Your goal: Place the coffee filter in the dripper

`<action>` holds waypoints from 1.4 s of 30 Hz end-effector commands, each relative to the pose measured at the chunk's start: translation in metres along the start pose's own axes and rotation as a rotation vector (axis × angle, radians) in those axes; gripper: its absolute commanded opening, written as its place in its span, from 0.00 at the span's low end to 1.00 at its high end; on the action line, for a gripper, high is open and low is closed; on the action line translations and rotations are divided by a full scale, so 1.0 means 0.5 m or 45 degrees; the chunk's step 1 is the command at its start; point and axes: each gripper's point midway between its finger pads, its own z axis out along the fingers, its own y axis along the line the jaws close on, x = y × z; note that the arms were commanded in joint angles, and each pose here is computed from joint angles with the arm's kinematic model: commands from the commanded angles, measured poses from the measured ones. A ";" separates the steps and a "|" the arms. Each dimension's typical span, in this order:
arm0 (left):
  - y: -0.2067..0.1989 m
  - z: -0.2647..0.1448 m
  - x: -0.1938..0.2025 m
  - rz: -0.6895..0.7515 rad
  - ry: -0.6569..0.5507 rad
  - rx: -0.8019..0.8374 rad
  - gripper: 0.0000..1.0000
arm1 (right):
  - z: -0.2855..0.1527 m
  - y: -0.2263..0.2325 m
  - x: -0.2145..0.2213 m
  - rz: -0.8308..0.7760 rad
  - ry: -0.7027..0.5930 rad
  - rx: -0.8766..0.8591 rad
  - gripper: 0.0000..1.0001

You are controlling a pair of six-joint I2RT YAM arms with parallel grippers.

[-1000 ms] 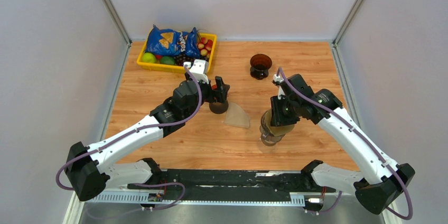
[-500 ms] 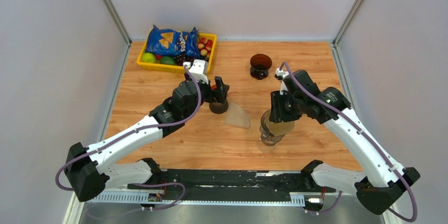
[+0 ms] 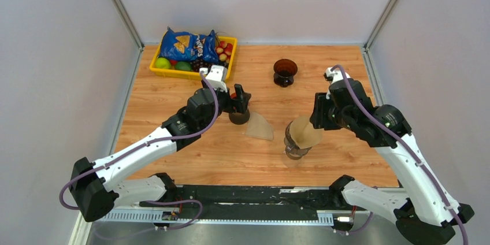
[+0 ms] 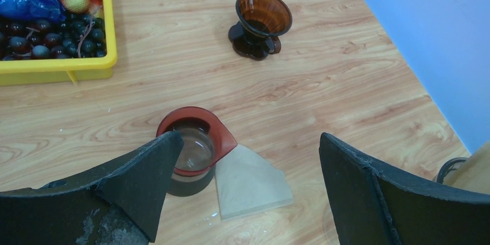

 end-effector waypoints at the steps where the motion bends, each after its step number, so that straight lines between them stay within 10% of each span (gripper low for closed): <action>1: -0.022 -0.009 -0.047 -0.028 -0.065 0.053 1.00 | 0.024 -0.014 0.024 0.003 0.068 0.073 0.41; 42: -0.008 -0.003 -0.032 -0.019 -0.047 0.008 1.00 | 0.133 0.064 0.152 -0.137 0.419 -0.072 0.26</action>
